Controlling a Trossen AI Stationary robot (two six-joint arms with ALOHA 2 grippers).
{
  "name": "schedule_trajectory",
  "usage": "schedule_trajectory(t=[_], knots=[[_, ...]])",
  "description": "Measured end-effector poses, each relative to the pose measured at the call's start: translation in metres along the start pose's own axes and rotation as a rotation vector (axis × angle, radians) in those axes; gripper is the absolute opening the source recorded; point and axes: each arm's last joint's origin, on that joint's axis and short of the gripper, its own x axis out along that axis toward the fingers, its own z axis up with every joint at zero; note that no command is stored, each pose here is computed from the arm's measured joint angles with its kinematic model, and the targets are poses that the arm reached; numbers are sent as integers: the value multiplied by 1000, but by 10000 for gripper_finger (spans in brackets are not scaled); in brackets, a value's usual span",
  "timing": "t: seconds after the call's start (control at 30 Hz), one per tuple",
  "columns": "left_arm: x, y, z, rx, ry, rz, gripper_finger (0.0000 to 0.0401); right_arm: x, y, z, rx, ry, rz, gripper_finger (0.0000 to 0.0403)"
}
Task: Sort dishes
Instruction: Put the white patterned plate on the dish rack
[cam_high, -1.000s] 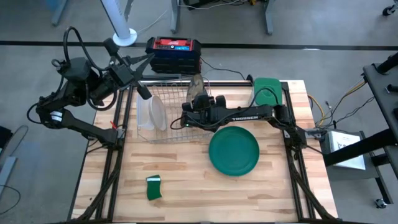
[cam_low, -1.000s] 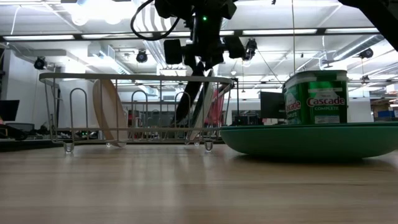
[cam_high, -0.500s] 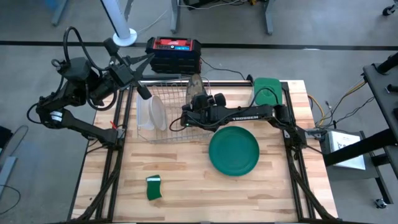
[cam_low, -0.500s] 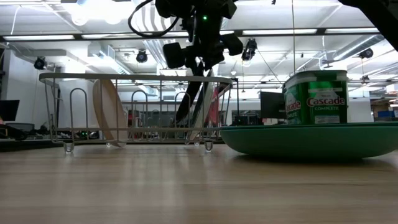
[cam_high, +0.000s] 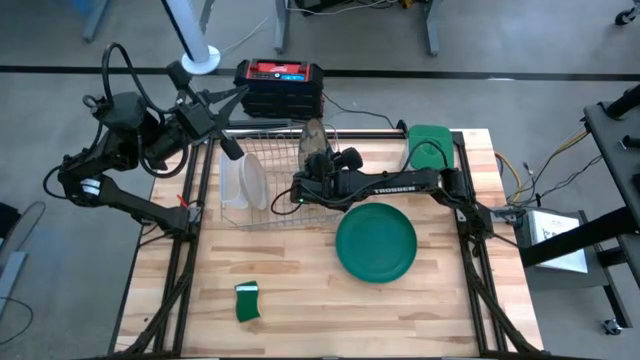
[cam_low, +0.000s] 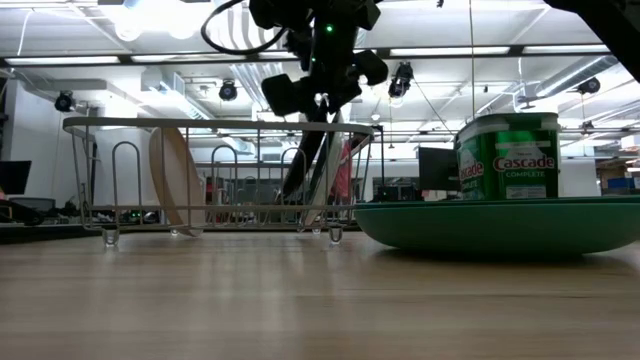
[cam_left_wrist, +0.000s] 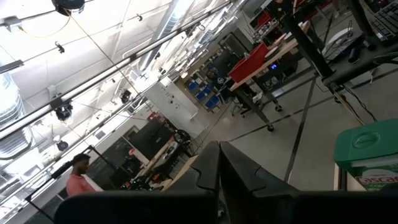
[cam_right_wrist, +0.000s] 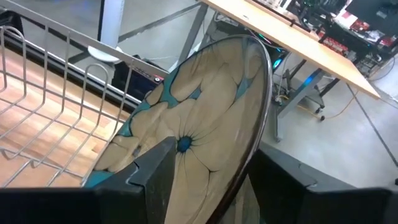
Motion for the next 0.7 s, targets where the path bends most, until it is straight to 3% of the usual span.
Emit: schedule_trajectory(t=[0.37,0.7], knots=[[0,0,0,11,0,0,0,-4,1,4,-146,-6,13,196],[0,0,0,11,0,0,0,-11,1,9,-197,-20,28,195]])
